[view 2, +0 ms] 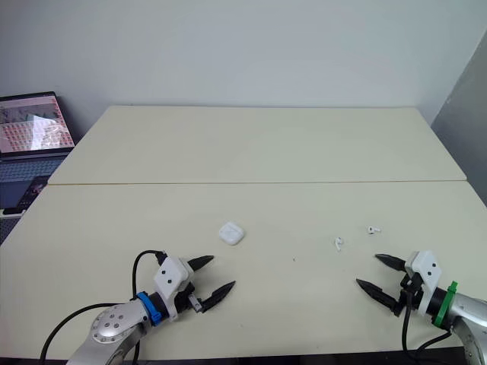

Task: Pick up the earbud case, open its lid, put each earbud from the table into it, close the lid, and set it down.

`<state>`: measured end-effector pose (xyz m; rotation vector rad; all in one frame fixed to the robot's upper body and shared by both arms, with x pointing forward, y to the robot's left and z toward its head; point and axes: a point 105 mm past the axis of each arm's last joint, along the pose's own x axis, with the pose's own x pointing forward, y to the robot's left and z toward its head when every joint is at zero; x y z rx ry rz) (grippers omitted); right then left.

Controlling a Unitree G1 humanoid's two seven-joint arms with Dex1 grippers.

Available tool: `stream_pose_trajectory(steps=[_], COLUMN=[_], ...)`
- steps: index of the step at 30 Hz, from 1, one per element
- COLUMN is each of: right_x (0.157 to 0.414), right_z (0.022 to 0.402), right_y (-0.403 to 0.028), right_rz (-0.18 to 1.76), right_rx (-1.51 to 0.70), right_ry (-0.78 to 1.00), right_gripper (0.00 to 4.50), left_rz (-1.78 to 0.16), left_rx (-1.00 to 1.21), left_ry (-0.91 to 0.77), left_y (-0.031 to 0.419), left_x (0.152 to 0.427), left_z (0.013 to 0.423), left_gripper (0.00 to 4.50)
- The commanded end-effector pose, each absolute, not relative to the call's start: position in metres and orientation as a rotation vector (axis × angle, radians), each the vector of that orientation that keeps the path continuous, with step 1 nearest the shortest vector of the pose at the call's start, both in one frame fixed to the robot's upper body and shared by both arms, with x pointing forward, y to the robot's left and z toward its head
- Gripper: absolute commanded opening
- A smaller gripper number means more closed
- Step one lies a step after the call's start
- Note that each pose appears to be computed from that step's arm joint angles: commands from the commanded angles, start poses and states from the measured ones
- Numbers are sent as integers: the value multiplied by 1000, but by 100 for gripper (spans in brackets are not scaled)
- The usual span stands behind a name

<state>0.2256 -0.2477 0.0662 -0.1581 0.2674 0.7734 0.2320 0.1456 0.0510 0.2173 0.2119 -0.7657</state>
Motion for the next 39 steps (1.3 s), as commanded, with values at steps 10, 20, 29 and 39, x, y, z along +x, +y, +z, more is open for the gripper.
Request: stream_pose_trajectory(steps=[10,20,29,39], right_x=[224,218,205,207], right_z=[73,82,120,132], right_y=[-248,-234,-183,-176], right_rz=[775,850,1034,1023], right_rx=[-186,-186,-142,-174], right_ry=[238,172,12,-23], right_gripper=[448,448,448,448], left_rz=[-779,-710,-654,-659], left_rx=[221,183,220,203], left_ry=[154,70,50,68], left_y=[145,155,148,133], left_x=[234,252,279,306], left_z=[62,81,79,69], left_gripper=[450,450,450,450])
